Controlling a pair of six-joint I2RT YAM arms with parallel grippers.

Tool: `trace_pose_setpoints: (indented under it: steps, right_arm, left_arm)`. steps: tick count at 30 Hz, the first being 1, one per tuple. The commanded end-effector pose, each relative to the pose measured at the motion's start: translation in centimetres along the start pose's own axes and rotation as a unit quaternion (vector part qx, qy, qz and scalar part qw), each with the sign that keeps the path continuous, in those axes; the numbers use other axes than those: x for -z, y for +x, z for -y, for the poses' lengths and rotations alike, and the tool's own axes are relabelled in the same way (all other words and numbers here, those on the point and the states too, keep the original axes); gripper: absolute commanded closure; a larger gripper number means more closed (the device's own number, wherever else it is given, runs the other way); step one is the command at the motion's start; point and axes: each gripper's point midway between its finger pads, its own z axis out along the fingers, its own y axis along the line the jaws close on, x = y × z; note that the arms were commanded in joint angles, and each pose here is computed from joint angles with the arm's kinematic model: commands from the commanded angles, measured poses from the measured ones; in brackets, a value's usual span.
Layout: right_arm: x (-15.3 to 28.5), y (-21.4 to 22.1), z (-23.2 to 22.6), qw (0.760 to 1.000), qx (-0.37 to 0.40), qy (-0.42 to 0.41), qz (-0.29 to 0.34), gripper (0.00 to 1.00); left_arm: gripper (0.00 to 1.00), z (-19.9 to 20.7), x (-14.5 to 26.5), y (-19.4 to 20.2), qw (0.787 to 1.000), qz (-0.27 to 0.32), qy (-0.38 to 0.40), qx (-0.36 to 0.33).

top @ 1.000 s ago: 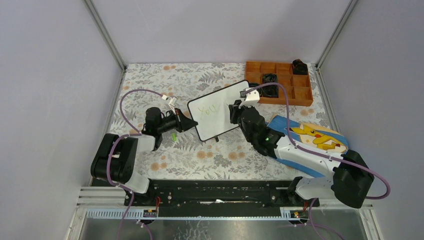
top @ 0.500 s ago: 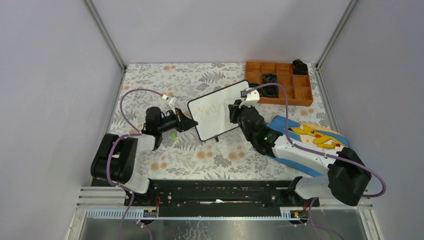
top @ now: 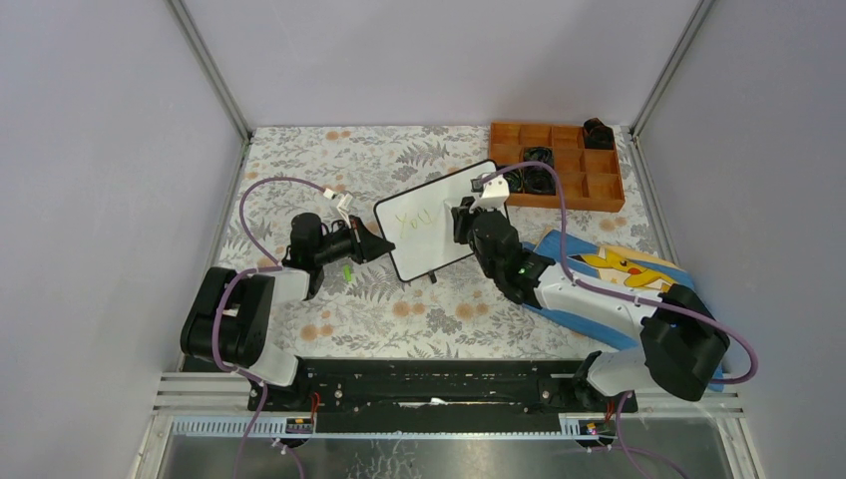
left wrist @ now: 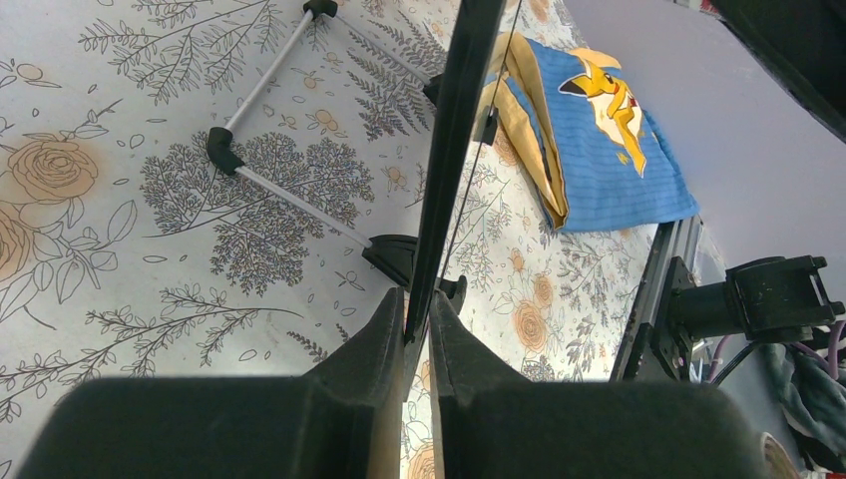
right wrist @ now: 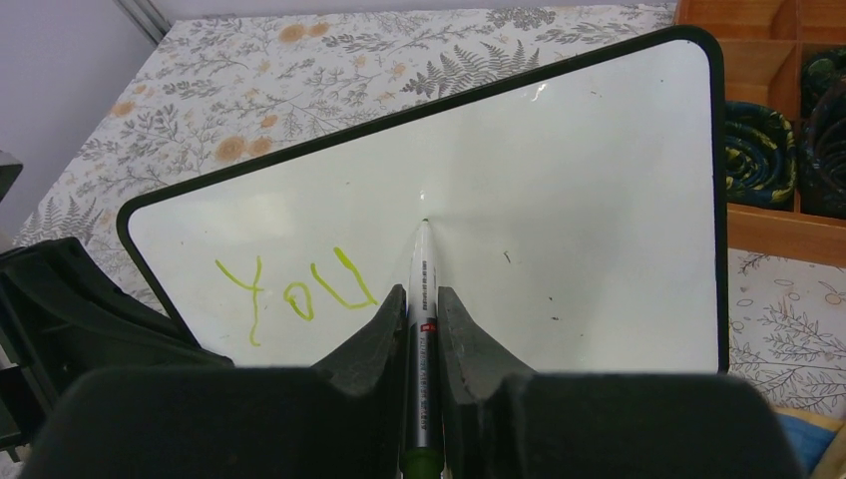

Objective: Write a sentence on the whiteboard

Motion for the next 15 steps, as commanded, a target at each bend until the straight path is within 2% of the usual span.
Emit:
trace_pose_setpoints:
  steps: [1,15]
  right_arm:
    - [-0.8,-2.8,-0.4,0.999,-0.009,0.006,0.033,1.00]
    - [-1.0,-1.2,-1.6,1.000,0.004,-0.027,0.002,1.00]
  left_arm:
    - [1.00,-1.3,0.0,0.5,0.999,-0.006,-0.035,0.003]
    - [1.00,-1.4,0.0,0.5,0.999,-0.007,-0.037,0.001]
